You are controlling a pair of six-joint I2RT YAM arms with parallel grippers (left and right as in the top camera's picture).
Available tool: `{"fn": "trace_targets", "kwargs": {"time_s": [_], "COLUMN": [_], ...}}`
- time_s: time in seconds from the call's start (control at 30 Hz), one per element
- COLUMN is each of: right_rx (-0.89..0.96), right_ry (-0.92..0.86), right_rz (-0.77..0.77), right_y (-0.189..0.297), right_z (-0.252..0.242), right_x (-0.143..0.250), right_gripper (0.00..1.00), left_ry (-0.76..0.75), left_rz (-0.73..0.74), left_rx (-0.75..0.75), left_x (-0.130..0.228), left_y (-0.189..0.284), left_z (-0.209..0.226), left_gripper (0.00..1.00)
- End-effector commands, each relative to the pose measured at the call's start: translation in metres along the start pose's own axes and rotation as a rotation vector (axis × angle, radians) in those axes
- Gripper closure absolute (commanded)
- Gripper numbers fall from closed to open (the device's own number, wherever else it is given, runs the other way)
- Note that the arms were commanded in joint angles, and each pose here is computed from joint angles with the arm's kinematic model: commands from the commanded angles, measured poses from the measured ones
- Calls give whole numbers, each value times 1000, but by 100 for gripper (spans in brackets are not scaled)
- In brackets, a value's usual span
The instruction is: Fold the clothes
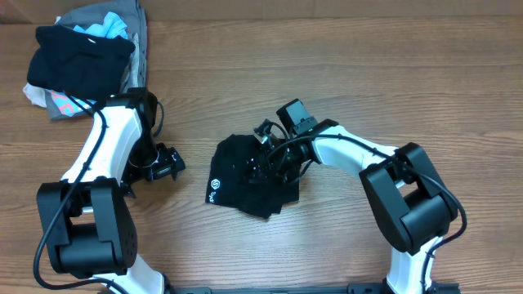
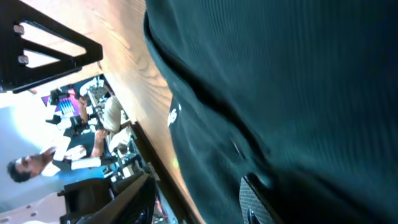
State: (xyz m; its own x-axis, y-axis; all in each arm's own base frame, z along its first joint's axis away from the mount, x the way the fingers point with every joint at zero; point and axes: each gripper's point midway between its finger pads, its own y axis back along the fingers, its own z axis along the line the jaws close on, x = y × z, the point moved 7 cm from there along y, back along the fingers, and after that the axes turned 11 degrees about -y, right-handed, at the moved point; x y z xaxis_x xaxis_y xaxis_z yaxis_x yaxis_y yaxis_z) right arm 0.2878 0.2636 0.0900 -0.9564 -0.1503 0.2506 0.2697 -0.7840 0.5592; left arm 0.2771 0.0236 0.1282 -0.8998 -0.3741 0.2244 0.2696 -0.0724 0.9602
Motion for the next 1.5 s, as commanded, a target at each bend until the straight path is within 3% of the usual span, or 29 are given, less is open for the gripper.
{"fn": "trace_targets", "kwargs": {"time_s": [0.0,0.17,0.27,0.37,0.57,0.87,1.23,1.33,1.4,1.43,1.47], "right_rx": [-19,102,193,240,301,237,199,182,176,172,169], "right_ry": [129,196,185,148,40,-15,-116,-150,-173,-181,-179], "right_rz": [-135,-335,-459,-566,-762,-988,-1192,-1259,-1285,-1292,-1294], "right_y": [47,119,160,193,237,285,304,307,308,309,309], "right_z": [59,126,148,155,144,116,50,37,33,33,34], "right_x": [0,37,75,115,175,281,366,373,374,373,373], "right_gripper": [51,44,33,26,26,28,32,25,6,0,0], "left_ry": [13,7,-131,-233,-245,-394,-514,-499,-491,-482,-467], "left_rz": [-13,-5,21,31,-44,-476,-810,-908,-961,-982,-994], "left_rx": [13,20,148,305,370,476,577,573,596,610,623], "left_x": [2,3,7,11,23,100,188,207,219,225,230], "left_y": [4,4,5,10,34,125,165,165,163,161,159], "left_z": [0,-1,-14,-28,-28,-21,-1,14,23,27,31], "left_gripper": [0,0,0,0,0,0,0,0,0,0,0]}}
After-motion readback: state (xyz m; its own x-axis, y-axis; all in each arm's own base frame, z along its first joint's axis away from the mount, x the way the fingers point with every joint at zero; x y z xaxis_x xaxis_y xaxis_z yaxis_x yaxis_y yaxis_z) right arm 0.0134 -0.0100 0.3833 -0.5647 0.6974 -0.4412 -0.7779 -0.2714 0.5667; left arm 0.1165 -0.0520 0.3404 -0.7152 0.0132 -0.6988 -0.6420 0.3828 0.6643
